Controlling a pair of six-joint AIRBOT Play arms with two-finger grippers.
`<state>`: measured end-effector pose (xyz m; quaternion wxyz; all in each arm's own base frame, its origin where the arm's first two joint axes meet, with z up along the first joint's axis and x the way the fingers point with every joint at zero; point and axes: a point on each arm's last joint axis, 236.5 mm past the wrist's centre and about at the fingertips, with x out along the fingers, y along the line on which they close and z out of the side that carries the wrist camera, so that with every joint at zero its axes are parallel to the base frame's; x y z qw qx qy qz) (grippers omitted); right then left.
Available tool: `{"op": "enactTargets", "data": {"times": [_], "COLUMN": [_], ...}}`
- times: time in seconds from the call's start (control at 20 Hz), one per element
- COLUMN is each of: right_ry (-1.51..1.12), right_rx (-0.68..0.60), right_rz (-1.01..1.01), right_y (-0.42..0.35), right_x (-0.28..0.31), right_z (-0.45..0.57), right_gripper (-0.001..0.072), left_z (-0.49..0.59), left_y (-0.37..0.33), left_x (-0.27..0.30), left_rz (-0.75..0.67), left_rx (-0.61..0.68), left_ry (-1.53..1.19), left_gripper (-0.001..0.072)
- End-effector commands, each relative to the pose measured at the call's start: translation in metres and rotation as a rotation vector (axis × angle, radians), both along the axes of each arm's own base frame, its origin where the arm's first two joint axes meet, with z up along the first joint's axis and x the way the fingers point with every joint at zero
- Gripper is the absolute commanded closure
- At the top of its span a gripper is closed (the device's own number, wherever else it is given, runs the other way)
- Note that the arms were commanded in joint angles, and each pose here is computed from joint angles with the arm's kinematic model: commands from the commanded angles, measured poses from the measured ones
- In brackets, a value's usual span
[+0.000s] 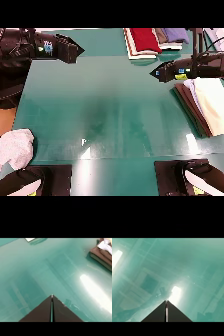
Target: Fold the shirts.
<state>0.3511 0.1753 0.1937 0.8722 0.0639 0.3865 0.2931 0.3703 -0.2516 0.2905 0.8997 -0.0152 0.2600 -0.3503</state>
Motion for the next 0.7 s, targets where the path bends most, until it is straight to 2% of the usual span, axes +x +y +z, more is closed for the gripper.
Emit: {"op": "enactTargets", "data": {"times": [0.0,0.25,0.35,0.5,0.65], "right_ry": [0.001,0.001,0.001,0.009,0.015], "right_rx": [0.0,-0.001,-0.001,-0.004,-0.006], "right_rz": [0.0,0.0,0.0,0.005,0.008], "right_y": [0.0,0.0,0.0,0.0,0.0], "right_x": [0.0,0.0,0.0,-0.002,-0.003], "right_z": [0.0,0.0,0.0,-0.002,-0.003], "right_gripper": [0.0698,0.0698,0.0698,0.0698,0.0698], "left_z": [0.0,0.008,0.008,-0.022,-0.061], "left_y": [0.0,-0.001,0.017,0.109,0.208], "left_x": [0.0,0.004,0.008,0.002,-0.035], "left_rz": [-0.001,0.01,0.053,0.257,0.48], "left_rx": [0.0,-0.024,0.017,0.184,0.323], "left_ry": [-0.001,-0.029,-0.044,0.102,0.253], "left_gripper": [0.0686,0.0686,0.0686,0.0686,0.0686]}}
